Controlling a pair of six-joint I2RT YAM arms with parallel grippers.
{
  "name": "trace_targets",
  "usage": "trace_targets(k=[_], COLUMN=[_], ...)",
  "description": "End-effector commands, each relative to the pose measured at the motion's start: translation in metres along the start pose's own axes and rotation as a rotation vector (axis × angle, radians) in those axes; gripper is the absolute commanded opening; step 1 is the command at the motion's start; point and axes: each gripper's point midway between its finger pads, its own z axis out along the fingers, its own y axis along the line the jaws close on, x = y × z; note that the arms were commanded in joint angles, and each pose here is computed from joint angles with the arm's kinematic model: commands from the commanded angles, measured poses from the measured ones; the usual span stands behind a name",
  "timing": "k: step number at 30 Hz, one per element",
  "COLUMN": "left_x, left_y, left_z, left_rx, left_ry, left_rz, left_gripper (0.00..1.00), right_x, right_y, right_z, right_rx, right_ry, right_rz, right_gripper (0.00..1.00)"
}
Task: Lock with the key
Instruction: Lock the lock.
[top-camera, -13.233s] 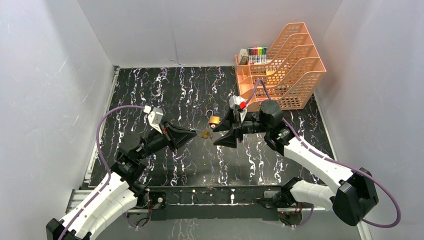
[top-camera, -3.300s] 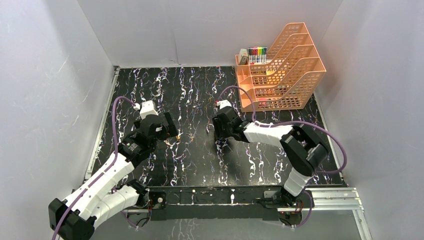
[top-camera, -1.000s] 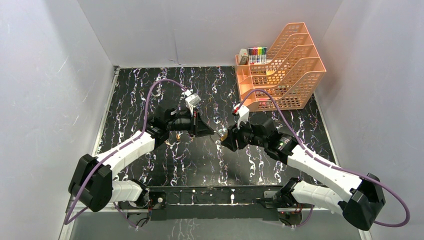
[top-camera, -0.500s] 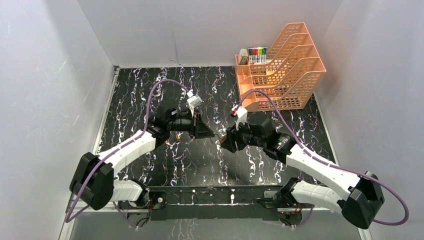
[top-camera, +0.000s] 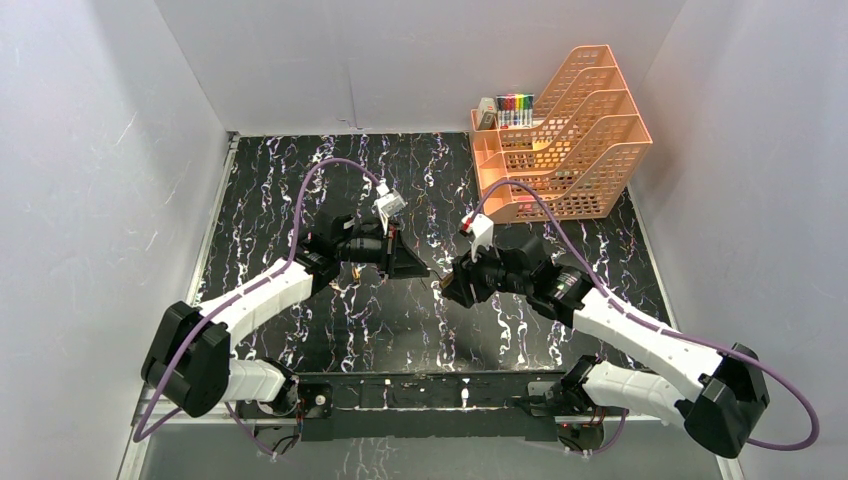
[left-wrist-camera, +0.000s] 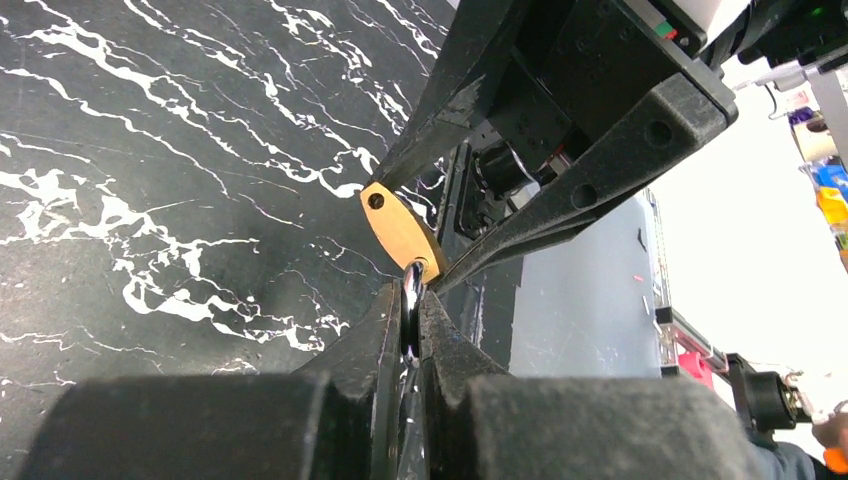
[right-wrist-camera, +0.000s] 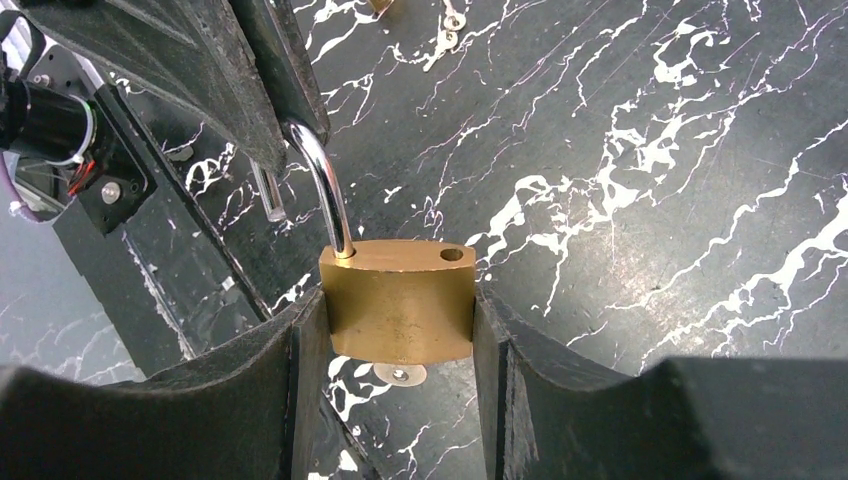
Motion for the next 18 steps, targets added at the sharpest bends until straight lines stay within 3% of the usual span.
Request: trace_targets(k=[1, 3, 6, 13, 18], left_x=[0.016, 0.015, 0.017, 0.015, 0.003], left_y=[-0.038, -0.045, -0.06, -0.079, -0.089], left_z=[-0.006, -0.009, -0.016, -0.023, -0.025], left_rx=[0.206, 0.233, 0.303, 0.4, 0.407], left_ry=[0.088, 0.098, 0.121, 0.088, 0.028], left_rz=[0.031, 0.054, 0.085, 0.139, 0.185], left_gripper=[0.0, 0.0, 0.0, 0.0, 0.0], right_x=[-0.079, -0.085, -0.094, -0.102, -0.09], right_y=[0.002, 0.0, -0.004, 0.006, 0.025], right_z=[-0.026, -0.036, -0.055, -0.093, -0.092], right_rx=[0.053, 0.082, 0.127, 0.104, -0.009], right_ry=[-0.237, -0.259, -0.317, -0.462, -0.447], right_rz=[-0.069, -0.081, -0.094, -0.112, -0.141], right_gripper=[0.66, 0.85, 0.98, 0.99, 0.98])
